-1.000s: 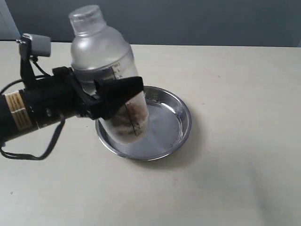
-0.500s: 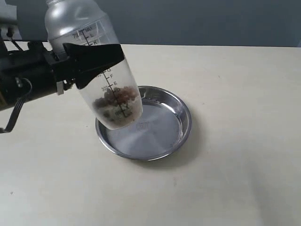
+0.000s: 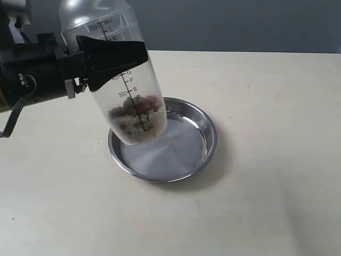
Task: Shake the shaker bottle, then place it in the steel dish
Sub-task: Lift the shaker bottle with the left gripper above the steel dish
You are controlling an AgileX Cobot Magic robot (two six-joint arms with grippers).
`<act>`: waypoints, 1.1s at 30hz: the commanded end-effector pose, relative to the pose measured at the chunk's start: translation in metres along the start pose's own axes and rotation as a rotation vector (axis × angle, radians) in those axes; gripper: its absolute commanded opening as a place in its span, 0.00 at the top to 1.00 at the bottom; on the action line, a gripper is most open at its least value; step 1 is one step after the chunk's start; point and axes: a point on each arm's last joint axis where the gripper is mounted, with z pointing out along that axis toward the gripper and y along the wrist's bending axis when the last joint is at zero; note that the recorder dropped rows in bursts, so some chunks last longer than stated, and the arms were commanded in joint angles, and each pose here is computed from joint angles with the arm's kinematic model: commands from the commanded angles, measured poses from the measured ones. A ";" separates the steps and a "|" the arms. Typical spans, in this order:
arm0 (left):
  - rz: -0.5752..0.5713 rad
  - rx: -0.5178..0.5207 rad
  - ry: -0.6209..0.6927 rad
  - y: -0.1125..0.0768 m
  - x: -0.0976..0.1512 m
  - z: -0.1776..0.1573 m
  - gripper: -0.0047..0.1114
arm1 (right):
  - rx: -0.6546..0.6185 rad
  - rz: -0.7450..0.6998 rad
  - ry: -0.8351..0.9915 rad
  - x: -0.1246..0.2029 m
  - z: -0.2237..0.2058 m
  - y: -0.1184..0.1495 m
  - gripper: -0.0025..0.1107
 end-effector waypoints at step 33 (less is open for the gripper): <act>0.396 -0.105 0.079 -0.010 -0.019 0.026 0.96 | -0.003 -0.003 -0.014 -0.001 0.000 0.000 0.98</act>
